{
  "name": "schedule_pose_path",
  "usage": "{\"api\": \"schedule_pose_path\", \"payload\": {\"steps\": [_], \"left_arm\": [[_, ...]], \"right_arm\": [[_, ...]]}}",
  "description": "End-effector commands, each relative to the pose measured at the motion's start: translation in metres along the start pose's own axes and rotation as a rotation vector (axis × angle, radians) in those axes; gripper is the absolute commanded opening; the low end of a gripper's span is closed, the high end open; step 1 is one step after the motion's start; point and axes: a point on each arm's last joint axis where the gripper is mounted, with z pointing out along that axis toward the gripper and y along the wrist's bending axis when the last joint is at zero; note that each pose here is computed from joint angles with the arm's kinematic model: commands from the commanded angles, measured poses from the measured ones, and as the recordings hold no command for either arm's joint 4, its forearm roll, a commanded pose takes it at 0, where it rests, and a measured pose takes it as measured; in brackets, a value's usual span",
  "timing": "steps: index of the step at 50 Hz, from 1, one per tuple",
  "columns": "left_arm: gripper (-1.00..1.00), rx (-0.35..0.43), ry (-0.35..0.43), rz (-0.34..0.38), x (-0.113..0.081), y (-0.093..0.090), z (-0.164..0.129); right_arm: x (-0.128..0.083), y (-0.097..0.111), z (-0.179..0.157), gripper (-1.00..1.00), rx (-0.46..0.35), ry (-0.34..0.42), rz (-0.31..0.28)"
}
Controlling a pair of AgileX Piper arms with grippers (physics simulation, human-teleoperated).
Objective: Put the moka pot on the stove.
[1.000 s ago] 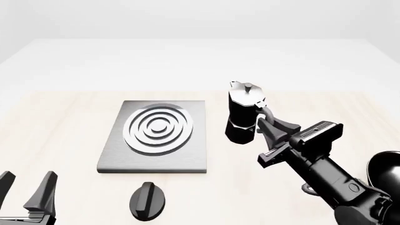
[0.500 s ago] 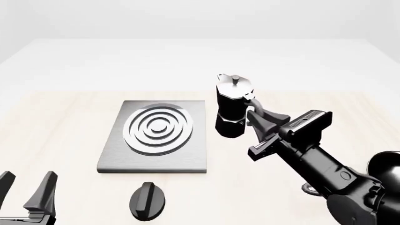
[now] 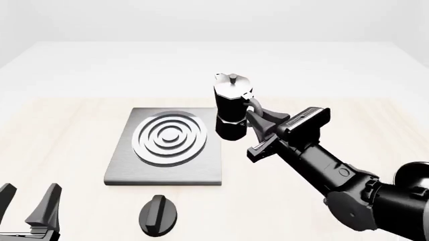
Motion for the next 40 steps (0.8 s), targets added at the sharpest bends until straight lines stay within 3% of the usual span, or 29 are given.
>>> {"api": "schedule_pose_path", "payload": {"steps": [1, 40], "left_arm": [[1.0, 0.0, 0.0, 0.0, 0.0, 0.0, 0.0], [1.0, 0.0, 0.0, 0.0, 0.0, 0.0, 0.0]], "right_arm": [[-0.004, 0.005, 0.018, -1.0, -0.016, -0.033, 0.0], [0.012, 0.024, 0.066, -1.0, -0.064, -0.048, -0.001]]}}
